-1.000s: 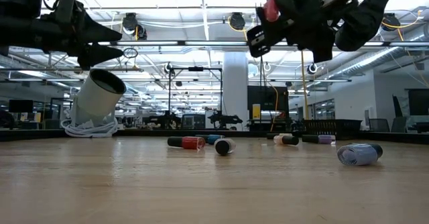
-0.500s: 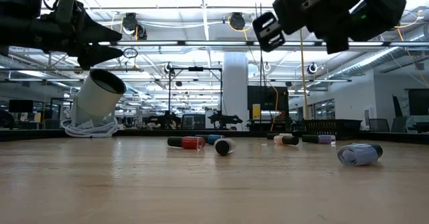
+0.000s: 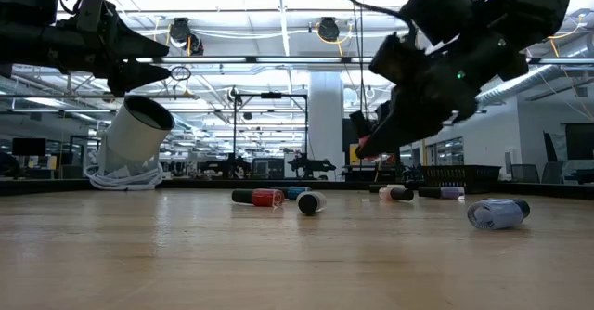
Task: Pick & Place Nail Polish
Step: Put the pink nail polish into the black bin
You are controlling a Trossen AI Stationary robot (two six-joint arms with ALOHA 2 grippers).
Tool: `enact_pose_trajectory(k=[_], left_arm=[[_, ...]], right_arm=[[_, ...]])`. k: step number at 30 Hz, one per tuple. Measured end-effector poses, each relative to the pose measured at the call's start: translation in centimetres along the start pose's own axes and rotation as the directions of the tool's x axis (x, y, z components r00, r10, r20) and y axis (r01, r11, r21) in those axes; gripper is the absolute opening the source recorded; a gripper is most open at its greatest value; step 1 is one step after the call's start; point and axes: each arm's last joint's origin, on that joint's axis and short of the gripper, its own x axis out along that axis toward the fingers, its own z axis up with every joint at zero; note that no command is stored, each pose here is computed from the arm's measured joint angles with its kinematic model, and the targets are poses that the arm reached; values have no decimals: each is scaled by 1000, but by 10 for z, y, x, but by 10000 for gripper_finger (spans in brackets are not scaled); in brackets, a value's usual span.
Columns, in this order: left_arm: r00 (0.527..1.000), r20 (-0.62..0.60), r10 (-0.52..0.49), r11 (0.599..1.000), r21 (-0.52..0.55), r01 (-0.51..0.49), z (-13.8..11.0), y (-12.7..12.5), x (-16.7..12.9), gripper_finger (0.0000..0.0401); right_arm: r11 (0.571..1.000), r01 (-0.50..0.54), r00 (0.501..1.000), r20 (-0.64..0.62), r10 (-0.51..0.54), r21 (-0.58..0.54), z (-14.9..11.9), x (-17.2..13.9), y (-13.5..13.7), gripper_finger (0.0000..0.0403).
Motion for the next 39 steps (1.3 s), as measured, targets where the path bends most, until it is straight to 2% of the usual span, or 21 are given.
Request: enact_pose_trajectory(k=[4, 8, 14, 17, 18, 20, 24, 27, 31, 35, 39], left_arm=[[1000, 0, 0, 1000, 0, 0, 0, 0, 0, 310], [1000, 0, 0, 1000, 0, 0, 0, 0, 0, 310], [1000, 0, 0, 1000, -1, 0, 0, 0, 0, 310], [1000, 0, 0, 1000, -1, 0, 0, 0, 0, 310], [1000, 0, 0, 1000, -1, 0, 0, 0, 0, 310], [1000, 0, 0, 1000, -1, 0, 0, 0, 0, 310], [1000, 0, 0, 1000, -1, 0, 0, 0, 0, 310], [1000, 0, 0, 1000, -1, 0, 0, 0, 0, 310], [1000, 0, 0, 1000, -1, 0, 0, 0, 0, 310], [1000, 0, 0, 1000, -1, 0, 0, 0, 0, 310], [1000, 1, 0, 1000, -1, 0, 0, 0, 0, 310]], right_arm=[[983, 165, 985, -29, -168, -85, -3, 0, -9, 107], [939, 292, 953, -26, -302, -181, -3, -1, -15, 107], [814, 496, 852, -13, -524, -301, -2, -4, -25, 107], [745, 569, 796, 8, -605, -348, 0, -6, -29, 107], [736, 578, 790, 17, -613, -352, 1, -6, -29, 107], [760, 553, 812, 17, -583, -342, 2, -6, -32, 107], [914, 359, 927, -43, -373, -188, -3, -3, -38, 107], [977, 201, 976, -66, -205, -69, -5, -2, -38, 107], [1000, 29, 1000, -11, -29, 1, 0, -2, -34, 107], [989, -143, 987, 82, 141, 22, 10, -3, -31, 107], [978, -211, 961, 181, 208, -5, 21, -8, -29, 107]])
